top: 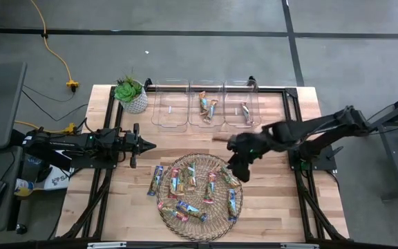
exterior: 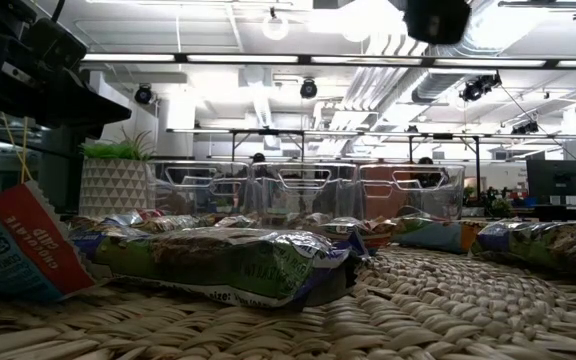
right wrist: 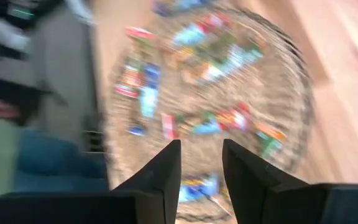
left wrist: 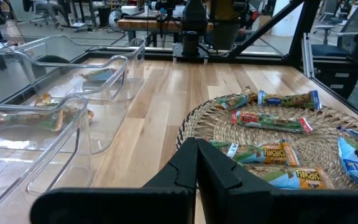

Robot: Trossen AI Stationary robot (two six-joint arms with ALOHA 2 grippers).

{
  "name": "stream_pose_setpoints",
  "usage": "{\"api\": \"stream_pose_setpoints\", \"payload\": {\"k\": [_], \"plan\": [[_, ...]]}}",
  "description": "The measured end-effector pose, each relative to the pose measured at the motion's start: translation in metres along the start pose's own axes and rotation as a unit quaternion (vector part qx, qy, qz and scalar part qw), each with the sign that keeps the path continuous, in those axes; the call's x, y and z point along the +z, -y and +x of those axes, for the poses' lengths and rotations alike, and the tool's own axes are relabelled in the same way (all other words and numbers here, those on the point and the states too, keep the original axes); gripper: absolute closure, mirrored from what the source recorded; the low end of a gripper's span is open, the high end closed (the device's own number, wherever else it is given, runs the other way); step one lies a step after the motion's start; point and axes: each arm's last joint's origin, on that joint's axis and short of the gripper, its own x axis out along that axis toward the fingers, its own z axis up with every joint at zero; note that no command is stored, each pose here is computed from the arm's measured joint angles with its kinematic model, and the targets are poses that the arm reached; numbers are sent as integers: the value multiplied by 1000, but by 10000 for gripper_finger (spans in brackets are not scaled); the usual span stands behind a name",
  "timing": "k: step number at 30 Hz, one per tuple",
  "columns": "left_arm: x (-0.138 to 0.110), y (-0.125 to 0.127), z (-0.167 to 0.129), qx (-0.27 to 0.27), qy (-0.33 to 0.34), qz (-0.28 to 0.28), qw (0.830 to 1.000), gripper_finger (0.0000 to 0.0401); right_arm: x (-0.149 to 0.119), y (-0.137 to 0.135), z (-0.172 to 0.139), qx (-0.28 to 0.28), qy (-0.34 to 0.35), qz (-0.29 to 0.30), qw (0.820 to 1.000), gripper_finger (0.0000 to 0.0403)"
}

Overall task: Pick and place Granola Bars by type
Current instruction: Put the yellow granola bar into the middle transparent bin

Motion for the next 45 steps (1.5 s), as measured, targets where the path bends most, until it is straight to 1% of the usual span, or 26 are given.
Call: {"api": "stream_pose_setpoints", "payload": {"k": [3,7,12,16,24,28,31,40,45], "plan": [[0,0,0,0,0,0,1000,400,-9,-3,19,-53,-24,21,998,302],[0,0,0,0,0,0,1000,400,-22,-8,49,-110,-50,42,992,302],[0,0,0,0,0,0,1000,400,-37,-13,82,-153,-81,50,984,300],[0,0,0,0,0,0,1000,400,-45,-12,102,-176,-105,60,977,283],[0,0,0,0,0,0,1000,400,-50,-6,122,-205,-119,85,968,213],[0,0,0,0,0,0,1000,400,-48,0,128,-216,-120,105,963,190],[0,0,0,0,0,0,1000,400,-45,5,131,-222,-120,113,961,184],[0,0,0,0,0,0,1000,400,-29,24,131,-226,-117,143,957,182],[0,0,0,0,0,0,1000,400,-26,27,136,-214,-118,140,959,182]]}}
